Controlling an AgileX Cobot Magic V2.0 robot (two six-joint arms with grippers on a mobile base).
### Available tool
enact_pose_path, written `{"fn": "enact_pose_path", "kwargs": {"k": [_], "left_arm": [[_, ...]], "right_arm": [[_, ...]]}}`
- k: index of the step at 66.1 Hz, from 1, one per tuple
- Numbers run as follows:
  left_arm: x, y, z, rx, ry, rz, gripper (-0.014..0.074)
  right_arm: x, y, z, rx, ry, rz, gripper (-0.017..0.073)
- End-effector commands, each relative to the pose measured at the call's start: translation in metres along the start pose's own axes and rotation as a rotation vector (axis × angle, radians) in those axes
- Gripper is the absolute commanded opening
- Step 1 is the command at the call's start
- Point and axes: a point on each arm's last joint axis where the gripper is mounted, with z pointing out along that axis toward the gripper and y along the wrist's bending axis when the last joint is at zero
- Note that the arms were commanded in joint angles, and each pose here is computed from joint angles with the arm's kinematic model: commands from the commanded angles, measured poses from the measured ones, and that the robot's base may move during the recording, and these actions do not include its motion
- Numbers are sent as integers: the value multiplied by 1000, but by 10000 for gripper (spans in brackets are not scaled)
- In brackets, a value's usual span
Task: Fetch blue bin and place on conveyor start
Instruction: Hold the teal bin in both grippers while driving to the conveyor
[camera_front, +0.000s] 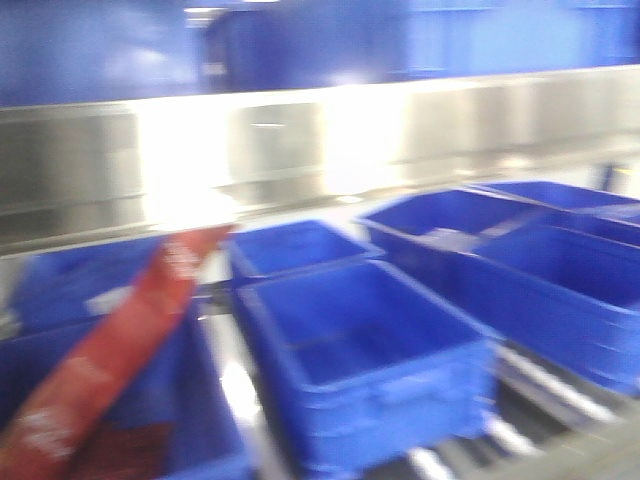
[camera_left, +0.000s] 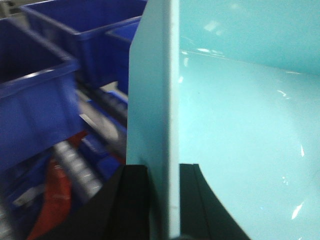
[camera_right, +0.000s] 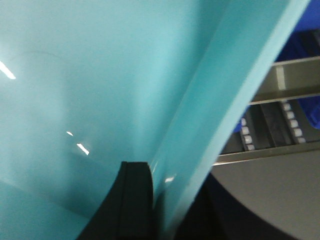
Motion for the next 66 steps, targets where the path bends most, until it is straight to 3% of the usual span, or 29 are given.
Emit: {"fn": "enact_pose_path", "kwargs": {"k": [1,66], "left_arm": [[-13,-7,-10,82,-115,-74,-111],[-13,-7,-10,82,-115,-74,-111]], "right_arm": [[-2,1,-2,0,-22,-45,-153],[-2,1,-2,0,-22,-45,-153]]}}
